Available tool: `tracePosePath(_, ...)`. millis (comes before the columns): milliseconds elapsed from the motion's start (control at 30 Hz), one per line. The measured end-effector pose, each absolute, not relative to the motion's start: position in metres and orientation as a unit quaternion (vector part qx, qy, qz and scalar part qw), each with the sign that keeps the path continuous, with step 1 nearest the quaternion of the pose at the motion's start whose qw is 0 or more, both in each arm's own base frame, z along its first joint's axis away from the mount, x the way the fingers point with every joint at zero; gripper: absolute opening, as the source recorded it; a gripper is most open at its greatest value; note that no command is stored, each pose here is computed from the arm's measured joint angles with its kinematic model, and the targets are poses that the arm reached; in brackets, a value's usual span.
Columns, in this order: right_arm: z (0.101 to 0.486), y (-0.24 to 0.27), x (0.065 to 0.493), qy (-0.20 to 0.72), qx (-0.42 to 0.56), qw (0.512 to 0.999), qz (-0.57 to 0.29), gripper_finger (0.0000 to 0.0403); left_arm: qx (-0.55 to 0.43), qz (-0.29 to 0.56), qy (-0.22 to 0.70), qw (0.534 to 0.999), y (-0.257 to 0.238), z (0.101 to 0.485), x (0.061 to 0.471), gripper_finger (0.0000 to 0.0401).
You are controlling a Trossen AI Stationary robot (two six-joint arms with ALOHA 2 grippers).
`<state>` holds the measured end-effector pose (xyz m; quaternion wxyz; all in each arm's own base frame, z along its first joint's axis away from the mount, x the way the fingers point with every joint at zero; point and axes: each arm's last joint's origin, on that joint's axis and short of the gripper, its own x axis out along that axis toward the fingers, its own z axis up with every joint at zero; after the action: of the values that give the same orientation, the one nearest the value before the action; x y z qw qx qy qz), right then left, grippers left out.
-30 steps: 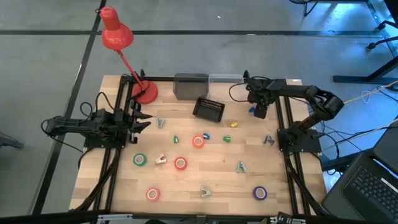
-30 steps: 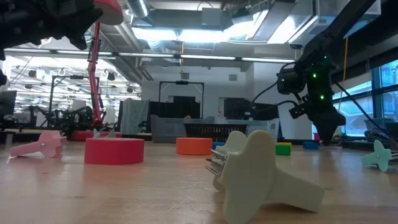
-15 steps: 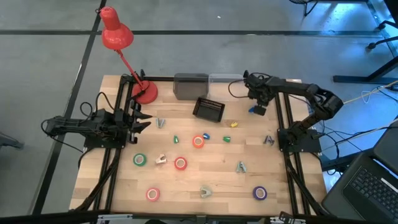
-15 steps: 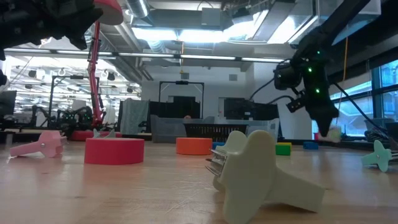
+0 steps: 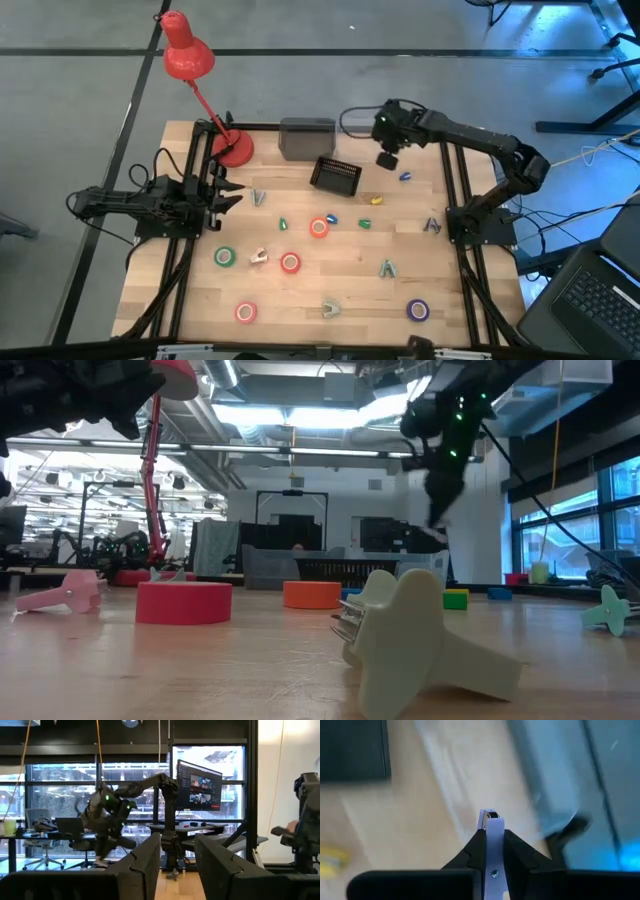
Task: Pick and place Stapler, Stapler remover, tape
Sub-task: Put the purple staple remover into the transparent bin
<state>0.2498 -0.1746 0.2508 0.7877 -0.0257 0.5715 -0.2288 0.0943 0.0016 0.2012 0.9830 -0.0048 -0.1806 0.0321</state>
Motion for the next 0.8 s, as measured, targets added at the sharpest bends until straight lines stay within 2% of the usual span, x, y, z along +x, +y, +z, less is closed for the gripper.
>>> tracePosePath(100, 0.260, -0.180, 0.265, 0.536, -0.049, 0.811, -0.229, 0.0036, -0.004, 0.034, -0.182, 0.983, 0.002, 0.201, 0.094, 0.0114)
tracePosePath(233, 0.253, -0.194, 0.288, 0.522, -0.048, 0.825, -0.210, 0.0036, 0.003, 0.043, -0.187, 0.981, 0.002, 0.202, 0.094, 0.0114)
tracePosePath(600, 0.184, -0.246, 0.344, 0.584, -0.047, 0.790, -0.179, 0.0036, 0.003, 0.043, -0.184, 0.982, 0.002, 0.202, 0.094, 0.0114)
tracePosePath(733, 0.173, -0.256, 0.349, 0.592, -0.039, 0.784, -0.183, 0.0036, 0.003, 0.042, -0.179, 0.983, 0.002, 0.201, 0.094, 0.0114)
tracePosePath(800, 0.171, -0.257, 0.351, 0.591, -0.033, 0.784, -0.186, 0.0051, 0.004, 0.042, -0.179, 0.983, 0.002, 0.201, 0.094, 0.0114)
